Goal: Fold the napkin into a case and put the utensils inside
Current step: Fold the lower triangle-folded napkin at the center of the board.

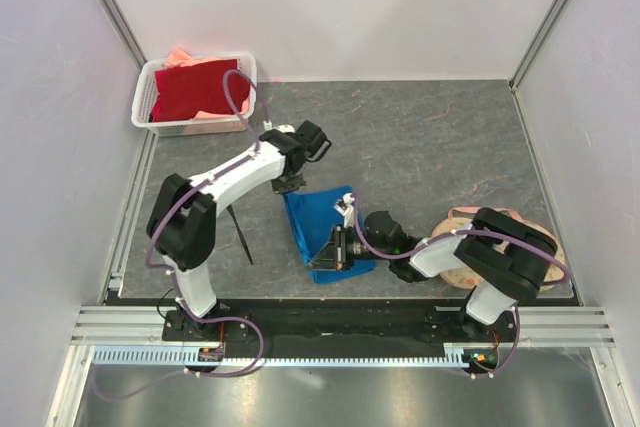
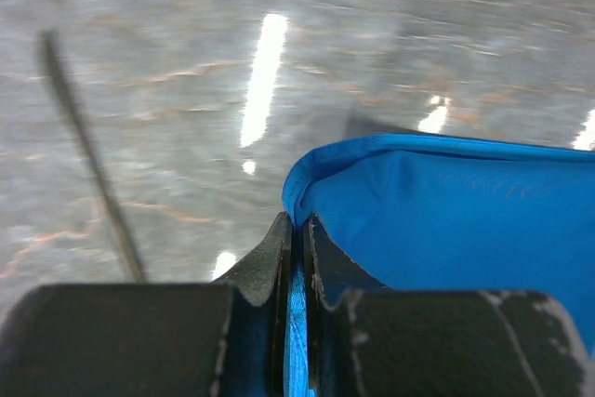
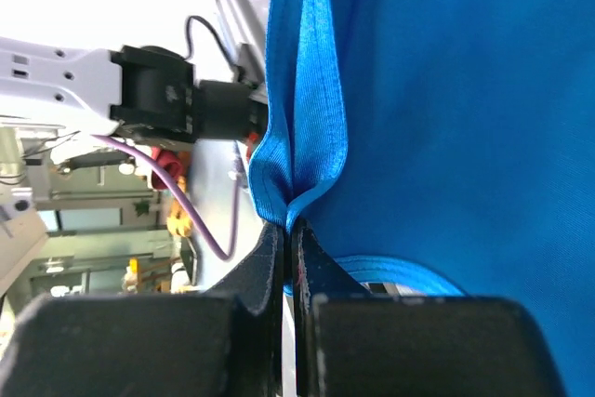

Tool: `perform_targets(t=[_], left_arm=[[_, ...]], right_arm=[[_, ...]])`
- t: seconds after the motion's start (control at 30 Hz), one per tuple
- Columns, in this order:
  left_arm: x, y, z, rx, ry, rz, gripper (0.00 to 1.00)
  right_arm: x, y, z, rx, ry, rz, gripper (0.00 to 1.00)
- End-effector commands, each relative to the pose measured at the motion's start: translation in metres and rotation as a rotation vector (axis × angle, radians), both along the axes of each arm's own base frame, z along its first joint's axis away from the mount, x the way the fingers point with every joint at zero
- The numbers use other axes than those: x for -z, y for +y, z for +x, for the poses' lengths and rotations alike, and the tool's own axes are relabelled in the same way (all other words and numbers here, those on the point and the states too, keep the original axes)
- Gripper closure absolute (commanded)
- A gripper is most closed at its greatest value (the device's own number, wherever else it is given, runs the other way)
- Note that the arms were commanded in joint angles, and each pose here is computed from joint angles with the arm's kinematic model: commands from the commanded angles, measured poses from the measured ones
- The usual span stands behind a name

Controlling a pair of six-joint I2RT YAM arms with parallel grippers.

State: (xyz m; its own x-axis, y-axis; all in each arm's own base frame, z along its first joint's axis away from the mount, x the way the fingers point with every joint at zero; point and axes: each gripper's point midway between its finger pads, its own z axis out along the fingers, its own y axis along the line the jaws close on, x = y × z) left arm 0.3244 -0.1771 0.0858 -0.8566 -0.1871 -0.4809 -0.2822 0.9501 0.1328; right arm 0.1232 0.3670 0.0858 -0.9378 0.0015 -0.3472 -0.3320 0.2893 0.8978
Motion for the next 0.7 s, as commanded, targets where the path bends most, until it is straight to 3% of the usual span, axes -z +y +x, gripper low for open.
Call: perform_targets(t=[0.0,0.17,0.67], left_arm=[[-0.041,0.039,0.028,-0.037,-0.187,0.035,0.98],[-0.034,0.041,0.026,-0.031,-0.168,0.057,0.98],[-0.003,-0.013,0.049,-0.058,-0.136,0.099,0.98]], right_arm=[[-0.013,0.022,-0.038,-0.164,0.060,0.088,1.00],[-0.010,0.021,-0.044,-0.174,0.095,0.115,1.00],[0.033,-0.036,-0.041,-0.077,0.170,0.027,1.00]])
